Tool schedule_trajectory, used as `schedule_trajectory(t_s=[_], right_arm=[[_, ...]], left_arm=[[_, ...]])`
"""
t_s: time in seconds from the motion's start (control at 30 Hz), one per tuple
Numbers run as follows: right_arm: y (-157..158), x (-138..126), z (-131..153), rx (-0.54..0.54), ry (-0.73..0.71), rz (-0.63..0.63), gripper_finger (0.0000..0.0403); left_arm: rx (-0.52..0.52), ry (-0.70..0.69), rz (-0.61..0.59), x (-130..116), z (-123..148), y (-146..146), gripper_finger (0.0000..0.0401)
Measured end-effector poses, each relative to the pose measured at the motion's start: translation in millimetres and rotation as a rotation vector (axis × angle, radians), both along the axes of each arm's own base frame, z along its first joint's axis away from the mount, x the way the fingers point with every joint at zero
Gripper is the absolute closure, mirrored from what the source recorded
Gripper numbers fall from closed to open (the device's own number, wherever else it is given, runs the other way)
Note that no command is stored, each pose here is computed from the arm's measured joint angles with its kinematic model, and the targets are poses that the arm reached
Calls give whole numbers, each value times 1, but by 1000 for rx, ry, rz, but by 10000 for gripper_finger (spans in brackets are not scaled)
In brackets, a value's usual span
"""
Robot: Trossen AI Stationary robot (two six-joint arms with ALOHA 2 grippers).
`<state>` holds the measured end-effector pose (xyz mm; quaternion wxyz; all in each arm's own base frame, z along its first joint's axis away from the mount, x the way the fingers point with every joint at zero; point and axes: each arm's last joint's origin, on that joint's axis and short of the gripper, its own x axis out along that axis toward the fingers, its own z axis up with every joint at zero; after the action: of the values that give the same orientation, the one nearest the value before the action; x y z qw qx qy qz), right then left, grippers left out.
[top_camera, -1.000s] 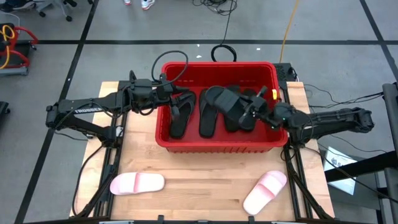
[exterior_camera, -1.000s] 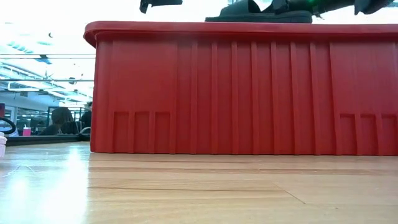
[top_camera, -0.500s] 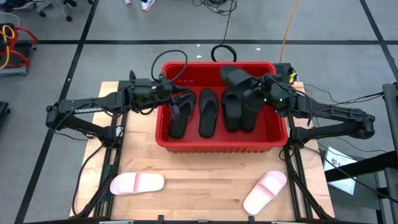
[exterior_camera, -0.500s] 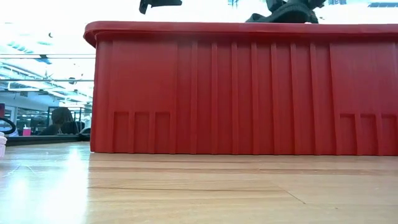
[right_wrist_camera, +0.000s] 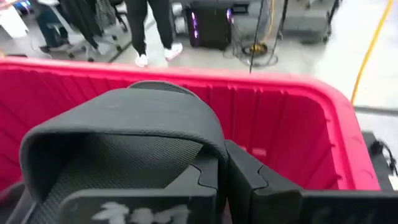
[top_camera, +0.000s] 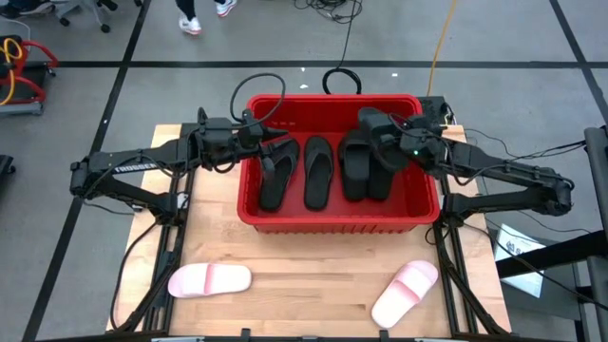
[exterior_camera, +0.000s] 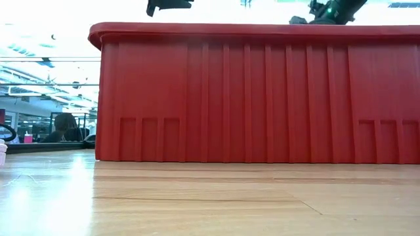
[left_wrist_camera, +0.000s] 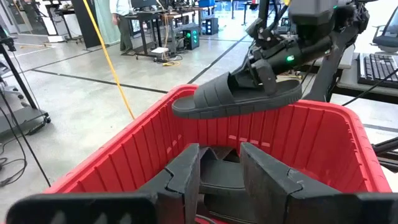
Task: Pick and place slides into bin
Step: Put the black slide into the red bin
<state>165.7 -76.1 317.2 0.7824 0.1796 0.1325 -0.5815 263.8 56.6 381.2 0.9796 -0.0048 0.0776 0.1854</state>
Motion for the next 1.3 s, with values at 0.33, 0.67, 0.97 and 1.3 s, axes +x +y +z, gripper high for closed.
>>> schedule_trajectory(t_s=[0.33,0.67,0.97,1.3], right_arm=[[-15,-9,-2,76,19,-41,403],[-26,-1,-25,208,142,-78,403],[-30,9,-38,247,200,-95,403],[-30,9,-36,168,427,65,403]], left_arm=[[-5,-1,-8,-1,0,4,284],[-5,-1,-9,-1,0,4,284],[1,2,-10,-1,0,4,284],[20,11,-15,-1,0,3,284]])
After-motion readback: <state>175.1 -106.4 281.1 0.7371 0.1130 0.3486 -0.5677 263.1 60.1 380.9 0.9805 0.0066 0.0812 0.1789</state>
